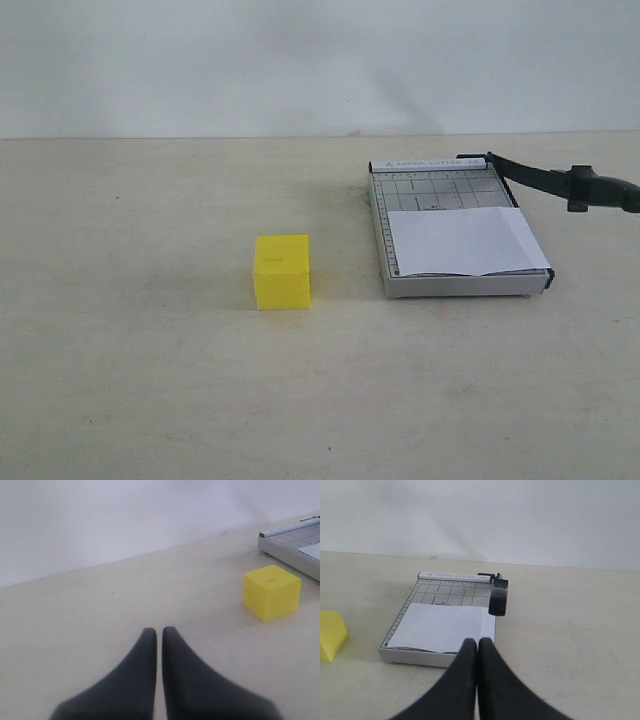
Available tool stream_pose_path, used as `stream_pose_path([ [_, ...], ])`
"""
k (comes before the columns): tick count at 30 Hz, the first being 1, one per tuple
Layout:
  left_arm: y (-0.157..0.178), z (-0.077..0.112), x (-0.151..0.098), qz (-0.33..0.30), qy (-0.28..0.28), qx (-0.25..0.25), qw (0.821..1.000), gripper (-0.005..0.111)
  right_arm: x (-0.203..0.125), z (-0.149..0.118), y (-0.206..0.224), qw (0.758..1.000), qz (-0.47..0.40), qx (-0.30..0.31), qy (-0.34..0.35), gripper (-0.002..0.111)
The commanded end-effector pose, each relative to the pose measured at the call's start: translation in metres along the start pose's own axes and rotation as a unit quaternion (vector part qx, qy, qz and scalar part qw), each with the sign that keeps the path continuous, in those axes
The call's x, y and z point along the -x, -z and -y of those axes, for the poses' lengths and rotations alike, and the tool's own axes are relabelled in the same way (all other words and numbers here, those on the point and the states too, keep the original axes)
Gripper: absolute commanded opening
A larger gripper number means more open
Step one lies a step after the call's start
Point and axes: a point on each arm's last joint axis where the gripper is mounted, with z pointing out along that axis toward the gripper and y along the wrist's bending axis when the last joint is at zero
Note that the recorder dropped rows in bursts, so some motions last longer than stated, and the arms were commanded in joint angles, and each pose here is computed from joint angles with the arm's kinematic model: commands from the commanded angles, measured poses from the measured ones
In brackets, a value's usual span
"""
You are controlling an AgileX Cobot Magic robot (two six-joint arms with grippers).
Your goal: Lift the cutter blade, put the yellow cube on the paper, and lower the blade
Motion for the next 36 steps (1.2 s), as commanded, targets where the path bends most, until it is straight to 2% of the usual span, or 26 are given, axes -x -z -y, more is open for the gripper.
stream_pose_path([
  [1,0.001,-0.01,0.01,0.057,-0.004,0.055,0.997,0.004,0.0,0.001,0.0,1.0,0.005,-0.004,-0.002,0.0],
  [4,0.006,-0.021,0.023,0.129,-0.004,0.119,0.984,0.004,0.0,0.001,0.0,1.0,0.005,-0.004,-0.003,0.0],
  [8,0.015,-0.034,0.037,0.212,-0.004,0.194,0.958,0.004,0.0,0.001,0.0,1.0,0.005,-0.004,-0.006,0.0],
  [13,0.02,-0.038,0.042,0.246,-0.001,0.224,0.943,0.004,0.0,0.001,0.0,1.0,0.005,-0.004,-0.006,0.0],
  [17,0.02,-0.038,0.042,0.247,0.006,0.222,0.943,0.004,0.0,0.001,0.0,1.0,0.005,-0.004,-0.006,0.0],
  [20,0.02,-0.038,0.042,0.253,0.031,0.215,0.943,0.004,0.0,0.001,0.0,1.0,0.005,-0.004,-0.006,0.0],
  [28,0.02,-0.038,0.042,0.283,0.183,0.17,0.926,0.004,0.0,0.001,0.0,1.0,0.005,-0.004,-0.006,0.0],
  [34,0.02,-0.038,0.042,0.295,0.263,0.142,0.907,0.004,0.0,0.001,0.0,1.0,0.005,-0.004,-0.006,0.0],
  [36,0.02,-0.036,0.047,0.291,0.241,0.12,0.918,0.004,0.0,0.001,0.0,1.0,0.005,-0.004,-0.006,0.0],
])
